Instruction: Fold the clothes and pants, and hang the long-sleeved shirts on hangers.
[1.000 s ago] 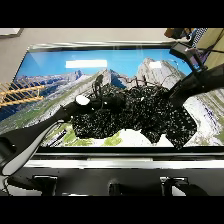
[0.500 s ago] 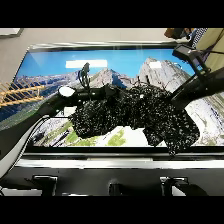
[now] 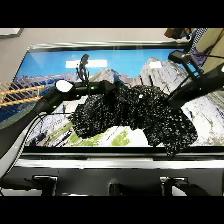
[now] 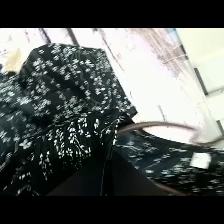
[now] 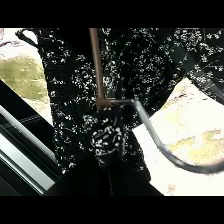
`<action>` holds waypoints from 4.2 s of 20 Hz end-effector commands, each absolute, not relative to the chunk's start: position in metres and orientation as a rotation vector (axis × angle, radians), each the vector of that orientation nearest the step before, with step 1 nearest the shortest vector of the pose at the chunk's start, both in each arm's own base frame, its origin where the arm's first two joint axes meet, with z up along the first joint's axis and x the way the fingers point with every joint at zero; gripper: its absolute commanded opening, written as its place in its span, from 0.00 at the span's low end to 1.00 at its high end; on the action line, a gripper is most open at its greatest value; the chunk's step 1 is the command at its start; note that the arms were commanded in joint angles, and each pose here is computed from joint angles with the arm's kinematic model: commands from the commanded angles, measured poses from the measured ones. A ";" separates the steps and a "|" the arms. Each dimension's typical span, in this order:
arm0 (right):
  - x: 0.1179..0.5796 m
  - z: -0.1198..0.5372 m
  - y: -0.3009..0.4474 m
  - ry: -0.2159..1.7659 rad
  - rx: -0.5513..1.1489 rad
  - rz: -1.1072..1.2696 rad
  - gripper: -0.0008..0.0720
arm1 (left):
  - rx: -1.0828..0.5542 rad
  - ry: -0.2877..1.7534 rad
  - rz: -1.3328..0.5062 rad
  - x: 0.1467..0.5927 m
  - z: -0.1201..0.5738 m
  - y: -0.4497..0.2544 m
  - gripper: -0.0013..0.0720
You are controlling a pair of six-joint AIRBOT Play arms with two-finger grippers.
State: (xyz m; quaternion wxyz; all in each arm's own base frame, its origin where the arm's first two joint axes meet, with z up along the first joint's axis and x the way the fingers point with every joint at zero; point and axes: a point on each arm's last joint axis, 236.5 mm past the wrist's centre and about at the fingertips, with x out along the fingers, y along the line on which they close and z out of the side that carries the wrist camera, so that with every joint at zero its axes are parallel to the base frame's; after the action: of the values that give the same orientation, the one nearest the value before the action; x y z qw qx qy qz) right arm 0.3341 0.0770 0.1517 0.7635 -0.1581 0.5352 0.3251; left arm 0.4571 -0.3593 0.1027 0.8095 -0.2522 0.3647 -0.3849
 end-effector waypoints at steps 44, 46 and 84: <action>0.373 0.164 0.228 0.536 -0.888 1.177 0.04 | 0.673 0.644 -1.014 0.388 0.138 -0.199 0.99; 0.371 0.166 0.232 0.528 -0.871 1.190 0.03 | 0.651 0.638 -1.046 0.389 0.132 -0.208 0.99; 0.421 0.131 0.090 0.654 -0.547 0.893 0.79 | 0.631 0.453 -1.147 0.359 0.183 -0.242 0.04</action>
State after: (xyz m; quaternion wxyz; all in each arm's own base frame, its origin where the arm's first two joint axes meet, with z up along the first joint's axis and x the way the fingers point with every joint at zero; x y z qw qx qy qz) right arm 0.3972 0.0705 0.1544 0.8192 -0.2575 0.3252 0.3961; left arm 0.3611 -0.2389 0.1789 0.7691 0.2946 0.2162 -0.5243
